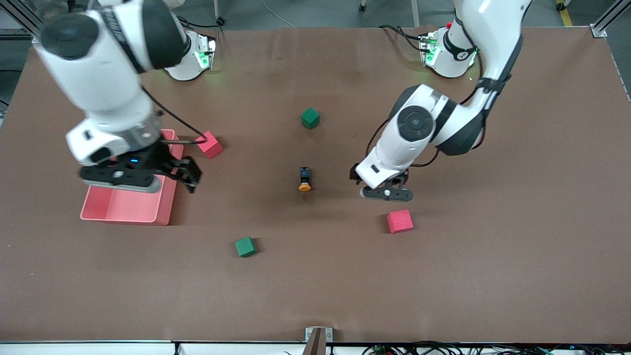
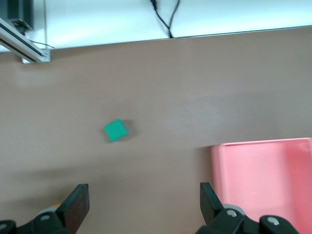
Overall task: Place and upright button with both arms
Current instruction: 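Set the button on the table and open the right gripper, then grasp the button with the left gripper while the right gripper withdraws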
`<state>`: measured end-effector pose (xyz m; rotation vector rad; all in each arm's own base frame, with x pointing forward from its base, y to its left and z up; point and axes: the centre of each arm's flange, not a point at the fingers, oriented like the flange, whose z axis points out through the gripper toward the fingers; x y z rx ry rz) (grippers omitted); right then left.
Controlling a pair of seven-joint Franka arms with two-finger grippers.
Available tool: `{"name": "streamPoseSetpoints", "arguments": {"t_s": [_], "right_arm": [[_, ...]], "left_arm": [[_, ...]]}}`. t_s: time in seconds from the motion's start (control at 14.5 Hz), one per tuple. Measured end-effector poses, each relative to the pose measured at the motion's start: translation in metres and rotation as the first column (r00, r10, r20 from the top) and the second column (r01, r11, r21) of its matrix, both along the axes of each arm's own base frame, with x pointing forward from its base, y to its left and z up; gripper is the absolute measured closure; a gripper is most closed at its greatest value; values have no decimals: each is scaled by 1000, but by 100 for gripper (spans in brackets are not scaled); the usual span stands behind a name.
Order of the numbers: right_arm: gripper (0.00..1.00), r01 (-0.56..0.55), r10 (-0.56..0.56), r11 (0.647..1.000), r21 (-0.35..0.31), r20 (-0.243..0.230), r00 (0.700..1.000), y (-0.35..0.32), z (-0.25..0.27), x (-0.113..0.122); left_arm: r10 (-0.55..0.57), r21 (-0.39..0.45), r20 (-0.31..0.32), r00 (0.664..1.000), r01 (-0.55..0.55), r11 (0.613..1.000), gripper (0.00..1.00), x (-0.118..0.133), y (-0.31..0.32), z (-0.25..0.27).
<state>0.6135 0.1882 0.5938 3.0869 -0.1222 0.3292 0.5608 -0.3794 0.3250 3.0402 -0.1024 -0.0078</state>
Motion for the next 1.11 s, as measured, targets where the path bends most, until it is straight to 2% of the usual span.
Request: {"name": "streamPoseSetpoints", "arguments": {"t_s": [0.21, 0.41, 0.62, 0.9, 1.11], "right_arm": [[0, -43, 43, 999, 11, -66, 997, -90, 35, -12], [0, 4, -4, 1000, 4, -145, 989, -150, 59, -39], [0, 57, -56, 998, -3, -226, 972, -181, 56, -55], [0, 53, -51, 999, -1, -269, 962, -215, 39, -66], [0, 59, -56, 998, 2, -272, 961, -232, 36, -70]], "left_arm": [[9, 12, -14, 1000, -9, 1000, 0, -7, -46, -31], [8, 35, -18, 1000, -8, 999, 0, -26, -83, -54], [47, 28, -4, 999, -47, 999, 0, -31, -113, -61], [61, 54, 71, 996, -65, 996, 0, -41, -144, -101], [67, 64, 114, 991, -75, 995, 0, -56, -163, -126]]}}
